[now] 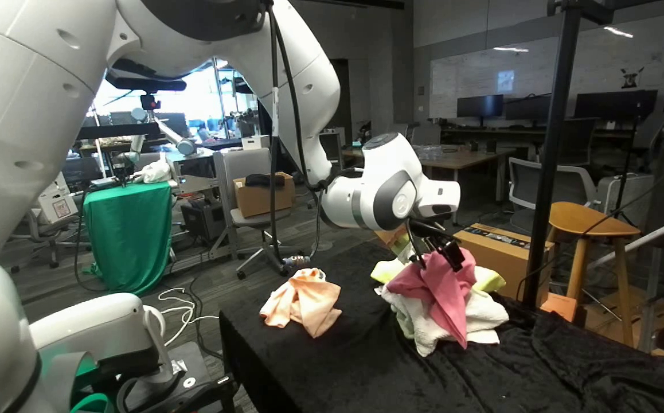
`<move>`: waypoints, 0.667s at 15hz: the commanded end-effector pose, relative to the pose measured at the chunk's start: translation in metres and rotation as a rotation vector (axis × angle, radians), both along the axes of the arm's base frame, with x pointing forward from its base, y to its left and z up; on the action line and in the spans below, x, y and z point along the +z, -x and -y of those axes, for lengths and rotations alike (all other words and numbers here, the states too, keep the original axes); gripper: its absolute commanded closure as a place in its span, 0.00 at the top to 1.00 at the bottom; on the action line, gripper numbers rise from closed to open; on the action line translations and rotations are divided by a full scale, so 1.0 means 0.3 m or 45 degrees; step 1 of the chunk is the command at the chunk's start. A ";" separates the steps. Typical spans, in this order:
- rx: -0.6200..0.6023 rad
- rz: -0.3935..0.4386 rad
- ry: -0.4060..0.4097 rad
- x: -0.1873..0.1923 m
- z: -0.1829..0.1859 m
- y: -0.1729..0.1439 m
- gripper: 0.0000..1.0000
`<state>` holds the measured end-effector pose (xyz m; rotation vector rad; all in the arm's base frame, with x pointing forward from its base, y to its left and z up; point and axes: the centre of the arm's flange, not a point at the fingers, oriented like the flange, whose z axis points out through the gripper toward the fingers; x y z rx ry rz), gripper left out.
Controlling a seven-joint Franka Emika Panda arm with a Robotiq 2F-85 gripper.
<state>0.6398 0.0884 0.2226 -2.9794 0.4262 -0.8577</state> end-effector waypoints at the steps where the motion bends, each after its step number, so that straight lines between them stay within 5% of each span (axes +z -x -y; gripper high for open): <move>1: 0.022 0.008 0.089 0.046 -0.043 0.051 1.00; 10: 0.187 0.093 0.329 0.125 -0.268 0.179 1.00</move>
